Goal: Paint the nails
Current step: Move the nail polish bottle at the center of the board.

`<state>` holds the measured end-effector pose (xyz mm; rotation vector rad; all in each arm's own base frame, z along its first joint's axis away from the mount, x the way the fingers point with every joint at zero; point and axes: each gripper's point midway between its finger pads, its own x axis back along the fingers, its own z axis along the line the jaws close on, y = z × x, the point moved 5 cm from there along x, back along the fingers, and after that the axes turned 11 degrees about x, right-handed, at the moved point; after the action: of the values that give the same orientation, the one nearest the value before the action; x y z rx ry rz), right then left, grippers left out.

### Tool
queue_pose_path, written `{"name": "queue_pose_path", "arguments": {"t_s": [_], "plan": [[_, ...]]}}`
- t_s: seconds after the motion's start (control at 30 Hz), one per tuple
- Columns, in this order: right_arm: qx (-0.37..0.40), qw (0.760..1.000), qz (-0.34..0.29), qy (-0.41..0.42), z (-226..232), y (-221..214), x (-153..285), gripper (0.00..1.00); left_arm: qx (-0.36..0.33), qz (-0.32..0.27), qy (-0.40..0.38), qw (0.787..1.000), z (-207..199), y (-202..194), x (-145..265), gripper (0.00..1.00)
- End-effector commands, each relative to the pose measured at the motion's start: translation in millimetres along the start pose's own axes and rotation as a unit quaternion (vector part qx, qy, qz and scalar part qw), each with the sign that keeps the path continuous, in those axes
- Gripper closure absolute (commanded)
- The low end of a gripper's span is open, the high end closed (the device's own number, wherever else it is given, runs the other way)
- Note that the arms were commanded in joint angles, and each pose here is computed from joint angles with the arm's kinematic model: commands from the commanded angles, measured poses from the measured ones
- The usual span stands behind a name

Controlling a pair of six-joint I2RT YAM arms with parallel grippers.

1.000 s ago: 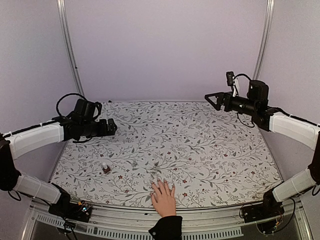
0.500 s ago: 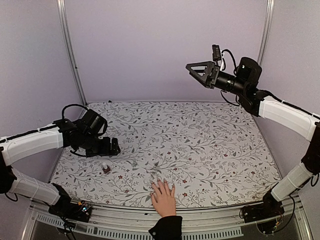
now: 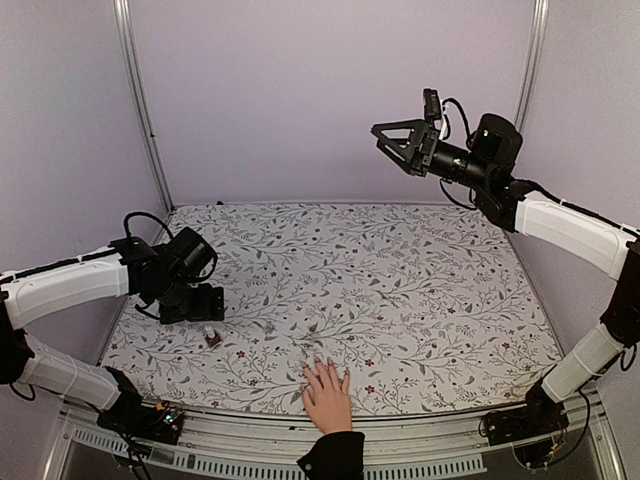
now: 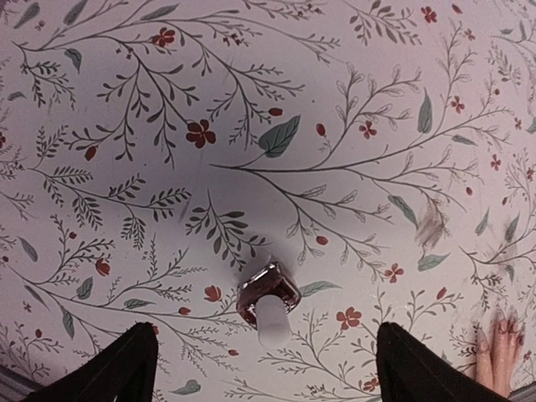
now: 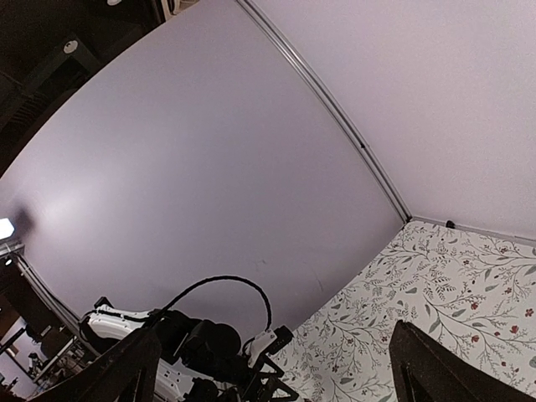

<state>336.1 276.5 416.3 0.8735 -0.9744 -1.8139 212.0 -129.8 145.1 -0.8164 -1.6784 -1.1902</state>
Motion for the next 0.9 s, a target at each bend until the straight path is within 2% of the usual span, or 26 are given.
{"name": "queue_pose_path", "arguments": {"t_s": [0.0,0.13,0.33,0.63,0.87], "plan": [[0.024,0.999,-0.022,0.02,12.2,13.9,2.2,0.01,0.016,-0.006,0.016,1.0,5.0,1.6,1.6,0.1],[0.013,0.999,-0.019,0.034,12.2,10.5,0.7,0.01,0.016,-0.003,0.015,1.0,5.3,2.9,-1.9,0.13],[0.021,0.999,-0.023,0.033,14.0,10.6,3.4,0.01,0.013,0.008,0.001,1.0,1.3,3.6,-9.5,0.24],[0.012,0.998,-0.025,0.05,12.2,11.4,-2.8,0.01,0.011,0.022,0.007,1.0,4.5,0.8,-23.3,0.3],[0.01,0.999,-0.02,0.049,9.1,8.0,-3.1,0.01,0.005,0.033,0.018,0.999,8.6,-3.3,-35.6,0.42]]}}
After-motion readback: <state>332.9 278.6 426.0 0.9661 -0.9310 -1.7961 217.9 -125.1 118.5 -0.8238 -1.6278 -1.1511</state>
